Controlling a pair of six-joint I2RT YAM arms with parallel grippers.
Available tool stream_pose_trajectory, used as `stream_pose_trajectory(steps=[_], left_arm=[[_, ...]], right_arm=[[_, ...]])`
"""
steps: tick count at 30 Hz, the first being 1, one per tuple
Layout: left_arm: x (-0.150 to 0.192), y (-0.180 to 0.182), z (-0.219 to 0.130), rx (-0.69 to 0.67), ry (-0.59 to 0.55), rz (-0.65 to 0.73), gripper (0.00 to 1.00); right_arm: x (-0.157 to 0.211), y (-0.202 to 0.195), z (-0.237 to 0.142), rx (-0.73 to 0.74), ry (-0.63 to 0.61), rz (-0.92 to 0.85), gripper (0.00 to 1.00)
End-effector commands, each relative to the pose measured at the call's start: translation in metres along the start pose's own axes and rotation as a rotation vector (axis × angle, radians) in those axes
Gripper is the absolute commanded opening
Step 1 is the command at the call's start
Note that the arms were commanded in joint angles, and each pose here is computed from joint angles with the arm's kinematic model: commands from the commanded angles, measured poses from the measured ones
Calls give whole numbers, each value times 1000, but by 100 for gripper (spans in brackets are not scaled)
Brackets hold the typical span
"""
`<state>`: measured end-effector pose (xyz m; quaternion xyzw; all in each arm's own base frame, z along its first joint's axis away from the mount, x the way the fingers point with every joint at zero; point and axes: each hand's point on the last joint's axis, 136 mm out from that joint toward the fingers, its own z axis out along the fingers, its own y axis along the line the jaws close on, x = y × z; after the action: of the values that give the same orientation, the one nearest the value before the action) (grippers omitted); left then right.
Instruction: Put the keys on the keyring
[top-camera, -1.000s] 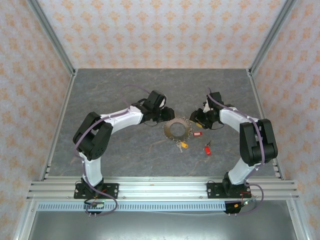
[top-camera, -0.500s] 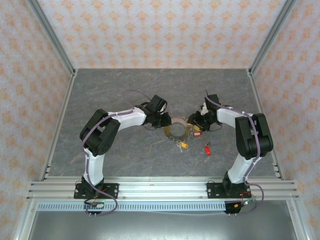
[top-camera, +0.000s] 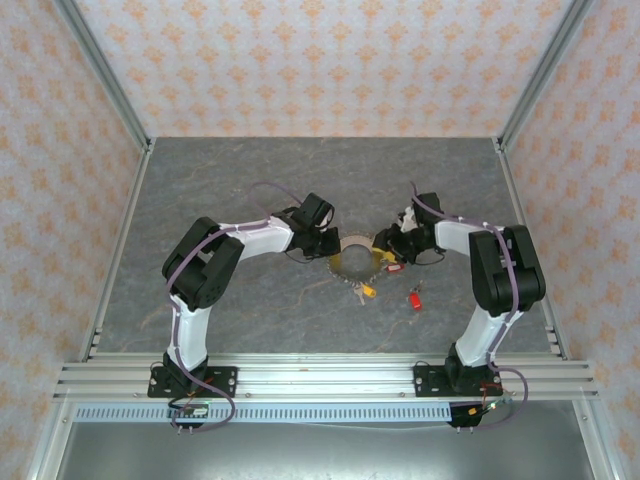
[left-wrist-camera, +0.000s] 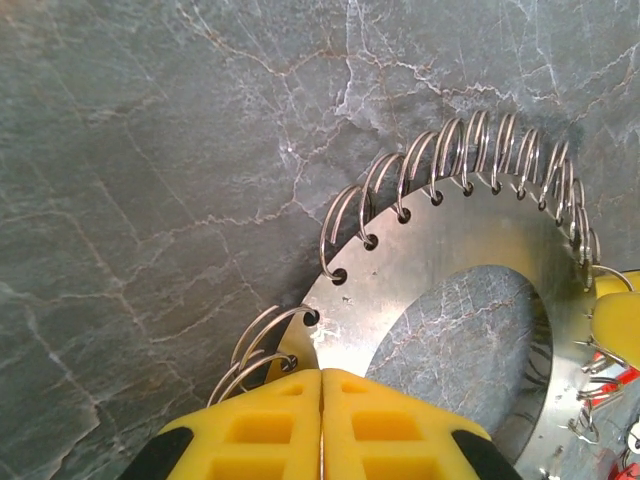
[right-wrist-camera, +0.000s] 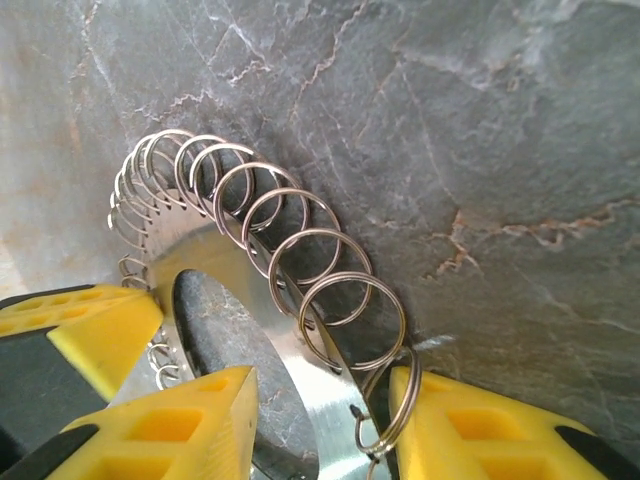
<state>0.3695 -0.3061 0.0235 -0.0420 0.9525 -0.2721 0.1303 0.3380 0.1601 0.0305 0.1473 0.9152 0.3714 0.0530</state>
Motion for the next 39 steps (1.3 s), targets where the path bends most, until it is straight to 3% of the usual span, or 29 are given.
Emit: stream_pose_trajectory(steps=[1,6,15,19,23,28,33,39], left_arm=[[28,39,18,-101,74,-49,8],[29,34,22,-66,74,-66,8],[14,23,2,-55,0,-45,14],[-2,10,-27,-40,-93,-26,26],[-20,4,-63,-41,-203,-34,54],[-41,0,-103,142,-292,-134,83],[-52,-23,-134,318,-300,-135,95],[-57,-59,-156,472,-288,-88,95]], right_arm=[[4,0,5,-68,20,-1,37],[4,15,6,-169,32,-28,33],[-5,21,-4,-154,-14,-51,13],[-8,32,-17,-168,-47,-73,3],[-11,52,-36,-211,-85,-110,0],[-10,93,-67,-321,-127,-195,0],[-8,131,-96,-439,-163,-267,0],[0,159,-116,-539,-142,-339,0]])
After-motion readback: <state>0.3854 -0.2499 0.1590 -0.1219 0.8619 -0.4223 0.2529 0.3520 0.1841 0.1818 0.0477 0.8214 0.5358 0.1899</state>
